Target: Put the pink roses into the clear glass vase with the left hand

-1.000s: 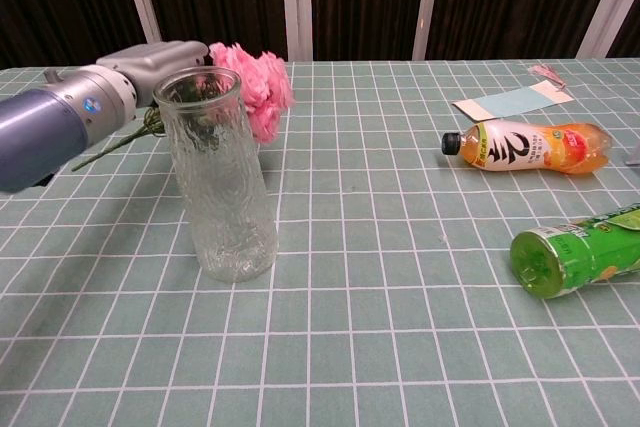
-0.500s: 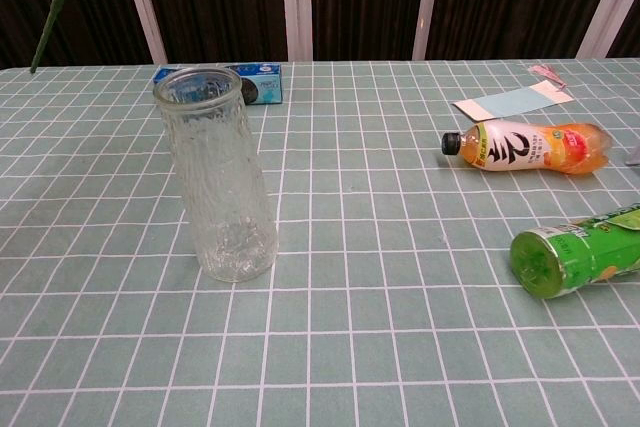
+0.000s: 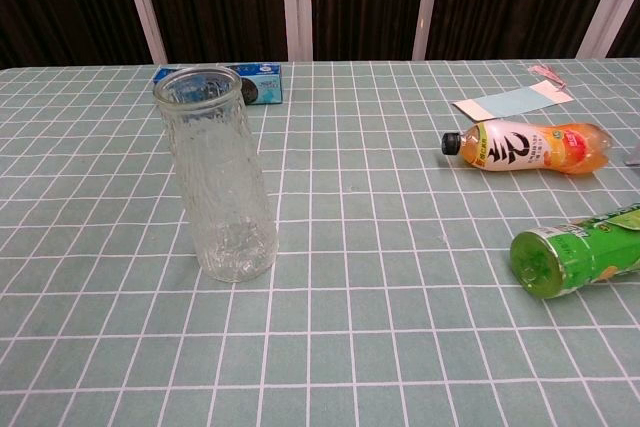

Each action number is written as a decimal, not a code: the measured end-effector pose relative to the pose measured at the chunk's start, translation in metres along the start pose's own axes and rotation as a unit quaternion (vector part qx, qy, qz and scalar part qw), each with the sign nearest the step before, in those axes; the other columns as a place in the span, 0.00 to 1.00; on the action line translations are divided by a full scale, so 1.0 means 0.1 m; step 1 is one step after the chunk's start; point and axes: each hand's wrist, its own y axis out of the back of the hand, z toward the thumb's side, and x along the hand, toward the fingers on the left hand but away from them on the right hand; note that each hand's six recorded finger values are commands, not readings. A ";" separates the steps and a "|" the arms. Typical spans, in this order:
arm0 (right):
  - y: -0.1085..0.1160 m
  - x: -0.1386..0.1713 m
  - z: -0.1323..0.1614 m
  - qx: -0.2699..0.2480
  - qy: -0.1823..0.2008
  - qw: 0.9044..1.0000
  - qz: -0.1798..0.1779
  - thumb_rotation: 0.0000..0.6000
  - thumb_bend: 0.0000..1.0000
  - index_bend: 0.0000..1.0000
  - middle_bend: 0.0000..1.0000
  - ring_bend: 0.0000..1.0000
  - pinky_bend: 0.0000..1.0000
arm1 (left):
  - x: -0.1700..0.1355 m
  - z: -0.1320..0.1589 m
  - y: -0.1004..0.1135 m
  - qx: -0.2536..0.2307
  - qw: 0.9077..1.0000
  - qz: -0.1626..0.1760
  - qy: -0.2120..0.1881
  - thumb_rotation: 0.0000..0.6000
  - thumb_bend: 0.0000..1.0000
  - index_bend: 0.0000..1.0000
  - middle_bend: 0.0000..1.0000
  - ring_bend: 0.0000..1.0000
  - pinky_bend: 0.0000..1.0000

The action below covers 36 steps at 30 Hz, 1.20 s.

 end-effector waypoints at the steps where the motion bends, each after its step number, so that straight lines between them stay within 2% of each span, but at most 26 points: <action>1: 0.00 0.00 0.00 -0.001 0.000 1.000 0.000 1.00 0.15 0.10 0.04 0.01 0.00 | -0.01 0.04 -0.04 -0.006 1.000 -0.006 -0.003 1.00 0.48 0.41 0.47 0.32 0.30; 6: 0.04 0.01 -0.03 -0.004 -0.003 1.000 -0.006 1.00 0.16 0.10 0.04 0.01 0.00 | -0.08 0.10 -0.35 -0.034 0.998 -0.053 0.002 1.00 0.48 0.41 0.47 0.32 0.30; 15: 0.05 0.00 -0.05 -0.006 -0.005 1.000 -0.005 1.00 0.15 0.10 0.04 0.01 0.00 | -0.15 -0.11 -0.71 -0.020 0.996 -0.085 0.016 1.00 0.48 0.41 0.47 0.32 0.30; 26: 0.07 -0.01 -0.08 -0.008 -0.009 1.000 -0.008 1.00 0.15 0.10 0.04 0.01 0.00 | -0.20 -0.42 -0.86 -0.006 0.995 -0.091 0.035 1.00 0.48 0.41 0.47 0.32 0.30; 36: 0.07 0.00 -0.07 -0.009 -0.007 1.000 -0.009 1.00 0.15 0.10 0.04 0.01 0.00 | -0.37 -0.75 -0.97 0.023 0.993 -0.110 0.048 1.00 0.47 0.41 0.46 0.29 0.28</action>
